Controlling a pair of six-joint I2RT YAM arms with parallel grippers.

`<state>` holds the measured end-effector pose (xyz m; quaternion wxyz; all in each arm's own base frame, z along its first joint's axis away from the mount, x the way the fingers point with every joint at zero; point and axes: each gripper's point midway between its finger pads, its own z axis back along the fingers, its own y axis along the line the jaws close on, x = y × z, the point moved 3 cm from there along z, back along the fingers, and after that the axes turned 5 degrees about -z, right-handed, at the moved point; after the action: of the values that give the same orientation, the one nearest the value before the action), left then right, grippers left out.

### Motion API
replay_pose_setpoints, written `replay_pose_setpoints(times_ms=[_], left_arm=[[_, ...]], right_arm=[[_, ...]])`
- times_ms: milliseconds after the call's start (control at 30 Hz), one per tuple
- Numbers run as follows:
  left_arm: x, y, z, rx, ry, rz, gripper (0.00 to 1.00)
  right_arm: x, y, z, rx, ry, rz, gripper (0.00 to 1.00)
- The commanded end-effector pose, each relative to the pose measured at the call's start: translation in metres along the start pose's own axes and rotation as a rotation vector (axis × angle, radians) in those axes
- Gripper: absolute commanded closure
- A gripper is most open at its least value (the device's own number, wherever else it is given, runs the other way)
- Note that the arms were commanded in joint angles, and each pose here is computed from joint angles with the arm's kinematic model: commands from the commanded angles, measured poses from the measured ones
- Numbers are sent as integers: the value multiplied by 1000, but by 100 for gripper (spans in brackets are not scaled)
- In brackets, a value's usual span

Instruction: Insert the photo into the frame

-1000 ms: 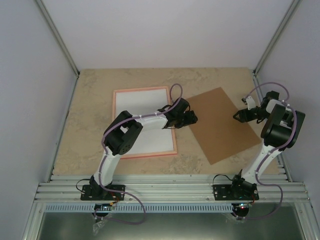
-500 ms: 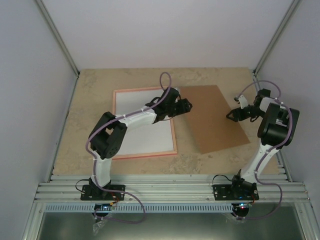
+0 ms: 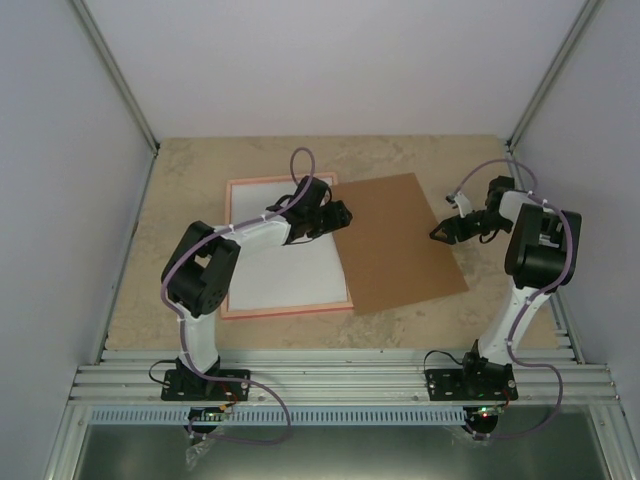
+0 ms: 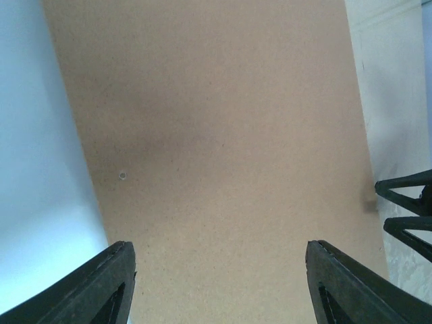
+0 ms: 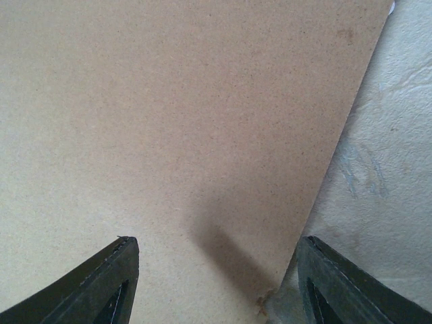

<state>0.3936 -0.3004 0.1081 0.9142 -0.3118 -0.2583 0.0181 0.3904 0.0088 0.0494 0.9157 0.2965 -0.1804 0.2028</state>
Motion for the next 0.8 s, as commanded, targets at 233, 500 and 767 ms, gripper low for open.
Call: replay_pose_setpoints(times_ms=[233,500,767], left_arm=[[-2,16,-1,26,10,34,30],[-11,20,-15,18,56,64,32],[-15,21,-24,7,84,91,35]], right_arm=[[-36,-1,-15,4,122,-116,35],[-36,-1,-15,4,119,-117,36],[-37,-2,-16,5,116,-116,36]])
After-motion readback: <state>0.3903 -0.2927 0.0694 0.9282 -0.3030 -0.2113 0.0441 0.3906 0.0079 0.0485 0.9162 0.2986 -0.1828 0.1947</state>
